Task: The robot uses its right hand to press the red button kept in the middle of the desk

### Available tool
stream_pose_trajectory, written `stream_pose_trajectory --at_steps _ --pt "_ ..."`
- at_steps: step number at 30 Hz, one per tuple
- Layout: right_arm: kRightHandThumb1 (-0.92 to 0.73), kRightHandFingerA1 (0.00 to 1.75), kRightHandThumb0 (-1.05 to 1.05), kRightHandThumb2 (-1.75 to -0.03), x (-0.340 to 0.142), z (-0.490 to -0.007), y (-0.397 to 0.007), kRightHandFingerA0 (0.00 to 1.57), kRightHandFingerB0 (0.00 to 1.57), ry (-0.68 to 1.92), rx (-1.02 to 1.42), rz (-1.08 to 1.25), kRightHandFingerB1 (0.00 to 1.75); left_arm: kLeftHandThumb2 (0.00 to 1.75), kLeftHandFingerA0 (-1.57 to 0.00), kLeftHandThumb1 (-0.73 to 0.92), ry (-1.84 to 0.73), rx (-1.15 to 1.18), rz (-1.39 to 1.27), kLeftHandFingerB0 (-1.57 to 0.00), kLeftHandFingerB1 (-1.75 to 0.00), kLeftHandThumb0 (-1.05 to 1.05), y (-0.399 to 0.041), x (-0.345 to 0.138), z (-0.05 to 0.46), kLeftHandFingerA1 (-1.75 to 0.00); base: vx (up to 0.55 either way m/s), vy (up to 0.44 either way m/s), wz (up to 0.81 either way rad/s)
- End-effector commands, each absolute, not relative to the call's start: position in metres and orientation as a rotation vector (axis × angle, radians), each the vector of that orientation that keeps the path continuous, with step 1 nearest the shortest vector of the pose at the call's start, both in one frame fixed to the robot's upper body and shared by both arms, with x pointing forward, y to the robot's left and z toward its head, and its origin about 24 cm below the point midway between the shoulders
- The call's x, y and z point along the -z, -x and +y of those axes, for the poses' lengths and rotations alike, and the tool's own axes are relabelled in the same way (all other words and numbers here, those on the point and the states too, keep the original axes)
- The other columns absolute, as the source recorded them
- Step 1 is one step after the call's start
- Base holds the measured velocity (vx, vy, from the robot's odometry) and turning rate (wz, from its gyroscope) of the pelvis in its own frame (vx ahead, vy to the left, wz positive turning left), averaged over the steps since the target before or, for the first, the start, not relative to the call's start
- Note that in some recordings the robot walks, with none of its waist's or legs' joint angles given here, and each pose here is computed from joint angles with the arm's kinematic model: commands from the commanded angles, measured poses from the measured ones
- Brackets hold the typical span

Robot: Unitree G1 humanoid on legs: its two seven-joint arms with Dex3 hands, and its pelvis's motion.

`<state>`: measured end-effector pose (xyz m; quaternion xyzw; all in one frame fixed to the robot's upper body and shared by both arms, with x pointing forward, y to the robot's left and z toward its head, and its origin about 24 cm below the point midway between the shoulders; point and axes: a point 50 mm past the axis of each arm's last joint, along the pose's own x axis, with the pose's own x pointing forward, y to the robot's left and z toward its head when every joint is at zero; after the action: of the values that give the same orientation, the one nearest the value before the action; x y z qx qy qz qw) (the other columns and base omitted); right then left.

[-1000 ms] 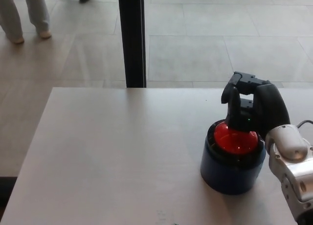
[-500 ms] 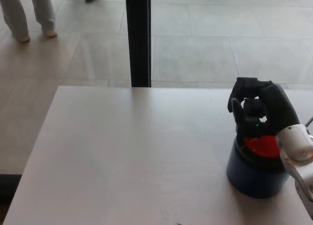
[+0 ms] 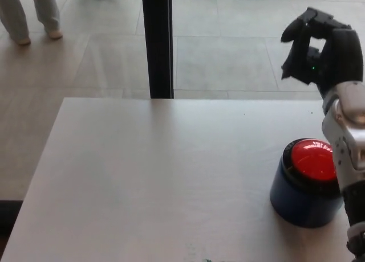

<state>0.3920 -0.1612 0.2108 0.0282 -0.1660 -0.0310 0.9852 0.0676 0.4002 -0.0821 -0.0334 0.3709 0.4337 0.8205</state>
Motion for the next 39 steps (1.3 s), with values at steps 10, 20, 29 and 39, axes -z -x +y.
stream_pose_trajectory --at_steps 10,20,29,39 --pt "-0.39 1.75 -0.19 -1.46 -0.359 -0.239 -0.358 0.94 0.77 -0.222 0.097 -0.666 1.68 0.56 -0.87 0.52 0.056 -0.926 0.749 -0.78 -0.54 -0.58 -0.062 0.077 0.406 -0.64 0.00 0.000 0.00" --pt "-0.45 1.75 -0.14 -1.37 -0.330 -0.349 -0.313 0.99 0.86 -0.079 0.375 -0.589 1.49 0.57 -0.85 0.53 0.054 -0.934 0.752 -0.79 -0.53 -0.54 -0.063 0.077 0.406 -0.59 0.00 0.000 0.00" --pt "-0.28 1.75 -0.29 -1.48 -0.274 -0.410 -0.265 1.09 1.00 0.093 0.596 -0.464 1.49 0.57 -0.84 0.52 0.055 -0.939 0.745 -0.78 -0.51 -0.56 -0.067 0.076 0.407 -0.58 0.00 0.000 0.00" --pt "-0.39 1.75 -0.46 -1.30 -0.175 -0.451 -0.202 1.12 0.93 0.110 0.830 -0.209 1.51 0.56 -0.83 0.51 0.076 -0.946 0.725 -0.76 -0.53 -0.54 -0.072 0.073 0.410 -0.62 0.00 0.000 0.00"
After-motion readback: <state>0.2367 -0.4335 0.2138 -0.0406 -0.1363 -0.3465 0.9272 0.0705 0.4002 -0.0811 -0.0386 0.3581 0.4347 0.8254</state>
